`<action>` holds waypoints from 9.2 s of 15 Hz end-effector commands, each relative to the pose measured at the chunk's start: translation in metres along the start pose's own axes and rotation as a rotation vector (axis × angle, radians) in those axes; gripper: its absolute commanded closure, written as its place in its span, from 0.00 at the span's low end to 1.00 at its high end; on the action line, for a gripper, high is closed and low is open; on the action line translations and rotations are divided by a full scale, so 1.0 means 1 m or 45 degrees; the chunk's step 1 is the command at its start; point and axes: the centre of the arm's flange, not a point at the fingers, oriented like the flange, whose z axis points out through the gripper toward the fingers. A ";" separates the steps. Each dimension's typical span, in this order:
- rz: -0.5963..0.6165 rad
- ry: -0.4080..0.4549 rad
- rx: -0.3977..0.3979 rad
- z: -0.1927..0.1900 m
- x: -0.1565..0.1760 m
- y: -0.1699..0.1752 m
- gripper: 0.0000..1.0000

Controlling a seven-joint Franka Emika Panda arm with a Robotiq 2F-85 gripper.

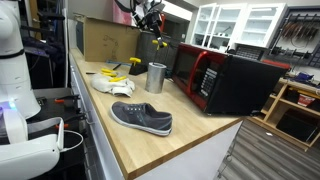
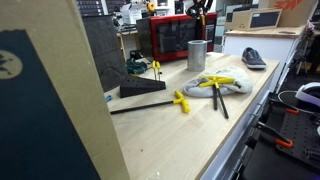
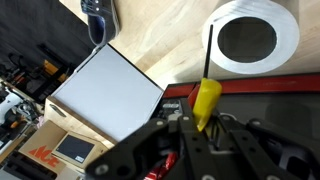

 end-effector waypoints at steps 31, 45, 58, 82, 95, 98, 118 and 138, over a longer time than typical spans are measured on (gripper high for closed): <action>0.067 0.001 -0.050 0.072 -0.036 -0.064 0.96; 0.105 -0.031 -0.027 0.065 -0.027 -0.056 0.00; -0.102 -0.151 0.601 -0.032 0.004 -0.033 0.00; -0.344 -0.411 0.883 -0.050 -0.003 -0.041 0.00; -0.196 -0.604 0.702 0.046 0.043 0.011 0.00; -0.171 -0.634 0.675 0.062 0.045 0.013 0.00; -0.032 -0.662 0.551 0.102 0.052 -0.007 0.40; -0.094 -0.465 0.738 -0.007 0.054 0.020 0.96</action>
